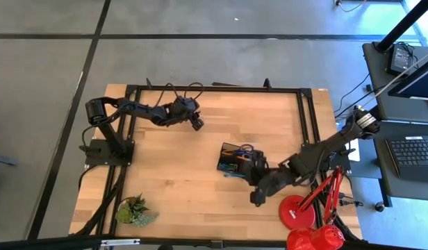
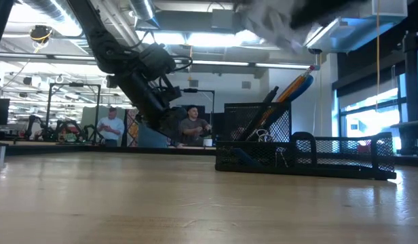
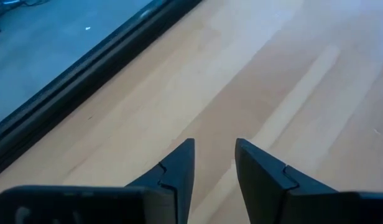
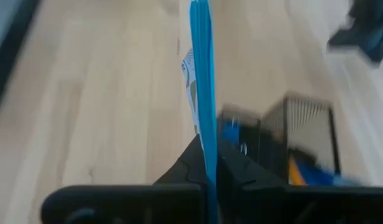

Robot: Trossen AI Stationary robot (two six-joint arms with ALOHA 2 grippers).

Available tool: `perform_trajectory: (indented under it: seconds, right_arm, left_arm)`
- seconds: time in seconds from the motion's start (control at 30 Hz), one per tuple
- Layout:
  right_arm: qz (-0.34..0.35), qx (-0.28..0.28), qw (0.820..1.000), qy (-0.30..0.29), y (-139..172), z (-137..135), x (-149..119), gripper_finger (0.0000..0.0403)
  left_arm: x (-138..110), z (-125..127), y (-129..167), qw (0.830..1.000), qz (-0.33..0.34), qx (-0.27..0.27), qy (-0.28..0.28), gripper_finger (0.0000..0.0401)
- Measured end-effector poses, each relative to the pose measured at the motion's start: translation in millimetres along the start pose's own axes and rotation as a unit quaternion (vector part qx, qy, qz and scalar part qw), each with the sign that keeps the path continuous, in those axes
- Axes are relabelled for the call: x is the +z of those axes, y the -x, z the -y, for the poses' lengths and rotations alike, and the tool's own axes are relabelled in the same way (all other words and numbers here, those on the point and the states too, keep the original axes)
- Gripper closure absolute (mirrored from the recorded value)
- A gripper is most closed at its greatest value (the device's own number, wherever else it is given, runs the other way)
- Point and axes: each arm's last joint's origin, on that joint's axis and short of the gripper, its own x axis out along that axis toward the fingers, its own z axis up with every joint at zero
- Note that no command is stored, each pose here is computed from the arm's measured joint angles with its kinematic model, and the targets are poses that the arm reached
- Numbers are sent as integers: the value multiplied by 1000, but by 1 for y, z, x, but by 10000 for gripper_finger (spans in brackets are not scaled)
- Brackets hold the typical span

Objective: Pick and place office supplies into organizer
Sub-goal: Put the blue sticky note pad into the black desk organizer

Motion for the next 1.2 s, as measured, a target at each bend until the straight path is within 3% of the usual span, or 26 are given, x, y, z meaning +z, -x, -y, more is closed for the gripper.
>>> perform_trajectory:
  seconds: [0.3, 0.5, 0.7, 0.9, 1.2]
  right_arm:
    - [-113, -46, 990, -64, -4, -6, -30, 393]
    - [-152, -92, 978, -106, -4, -3, -42, 393]
    - [-209, -142, 963, -90, -19, -6, -60, 393]
    - [-205, -198, 956, -74, -35, -9, -70, 393]
    - [-241, -239, 938, -68, -59, -5, -84, 393]
  left_arm:
    - [4, -6, -2, 1000, 13, 7, 12, 293]
    - [4, -7, -2, 1000, 14, 7, 13, 293]
    - [4, -7, -2, 1000, 15, 7, 13, 294]
    - [4, -7, -2, 1000, 14, 7, 13, 296]
    - [4, -7, -2, 1000, 14, 7, 14, 298]
